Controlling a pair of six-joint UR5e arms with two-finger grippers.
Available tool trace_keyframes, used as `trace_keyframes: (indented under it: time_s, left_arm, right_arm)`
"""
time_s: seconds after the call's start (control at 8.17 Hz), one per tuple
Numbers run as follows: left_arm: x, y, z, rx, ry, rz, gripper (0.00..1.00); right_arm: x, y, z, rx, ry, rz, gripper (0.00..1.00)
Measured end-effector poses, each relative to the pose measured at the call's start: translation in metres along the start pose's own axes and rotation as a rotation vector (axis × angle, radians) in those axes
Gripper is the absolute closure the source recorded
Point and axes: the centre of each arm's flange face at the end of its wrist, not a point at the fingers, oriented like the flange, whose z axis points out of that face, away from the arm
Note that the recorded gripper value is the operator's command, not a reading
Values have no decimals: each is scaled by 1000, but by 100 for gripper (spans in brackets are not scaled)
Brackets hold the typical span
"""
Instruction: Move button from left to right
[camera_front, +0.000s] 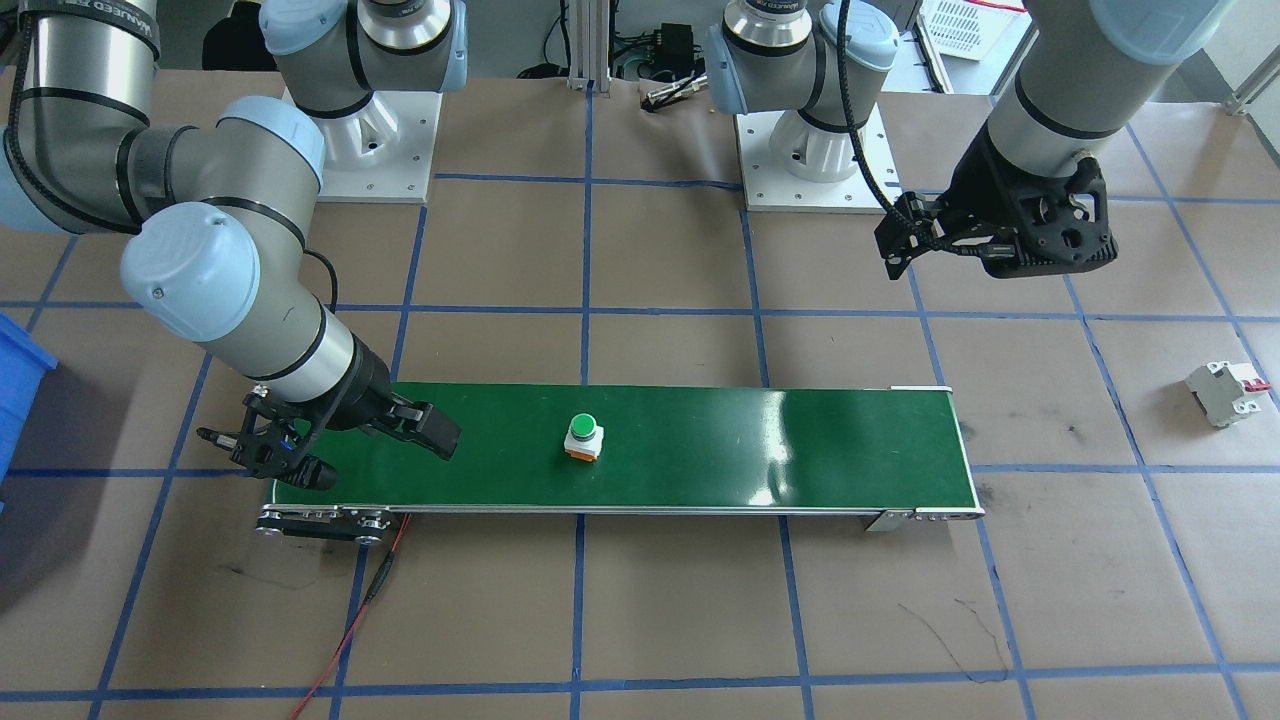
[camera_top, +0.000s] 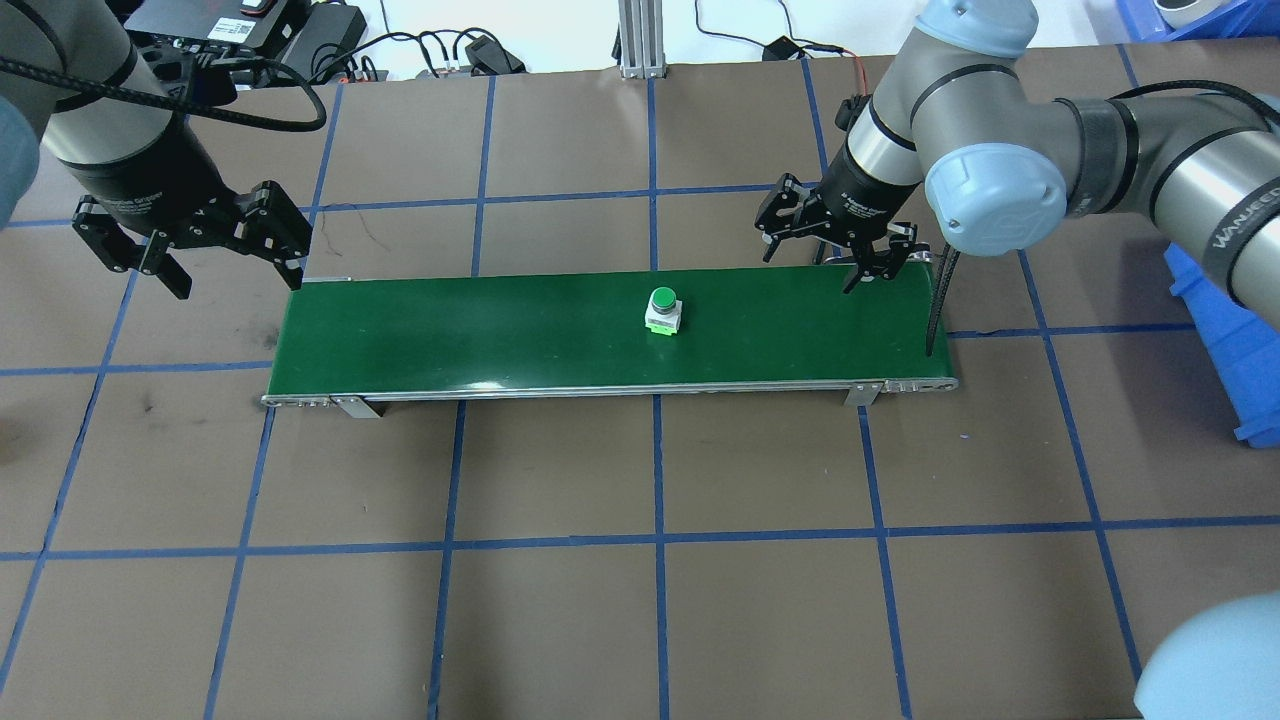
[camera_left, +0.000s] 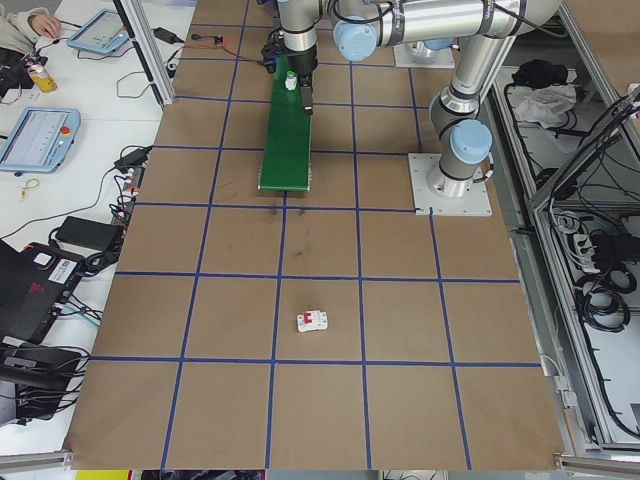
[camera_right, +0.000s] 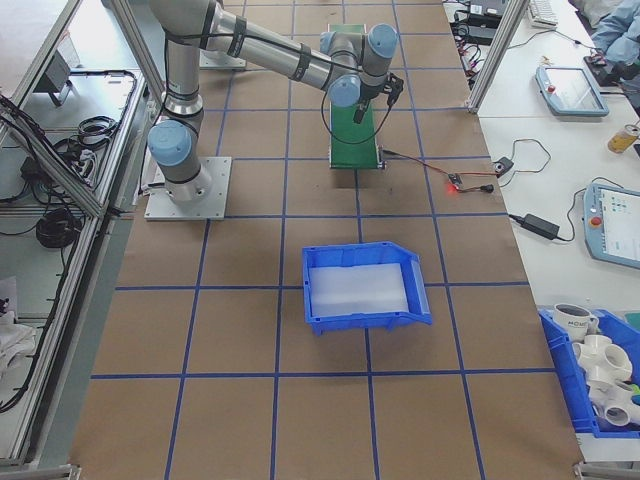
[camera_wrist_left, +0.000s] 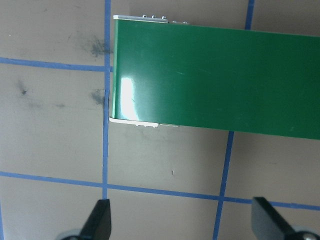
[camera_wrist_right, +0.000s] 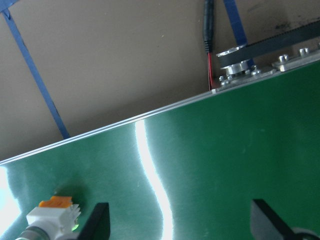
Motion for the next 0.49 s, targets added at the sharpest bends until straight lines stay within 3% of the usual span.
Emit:
trace_keyframes:
  time_s: [0.24,0.49]
  left_arm:
    - [-1,-3,-7,46,-15,-3,0]
    - [0,-4,-7,54,-15,-3,0]
  right_arm:
    - [-15,14,3,-39,-36,32,0]
    - [-43,31,10,-16,-24,16,0]
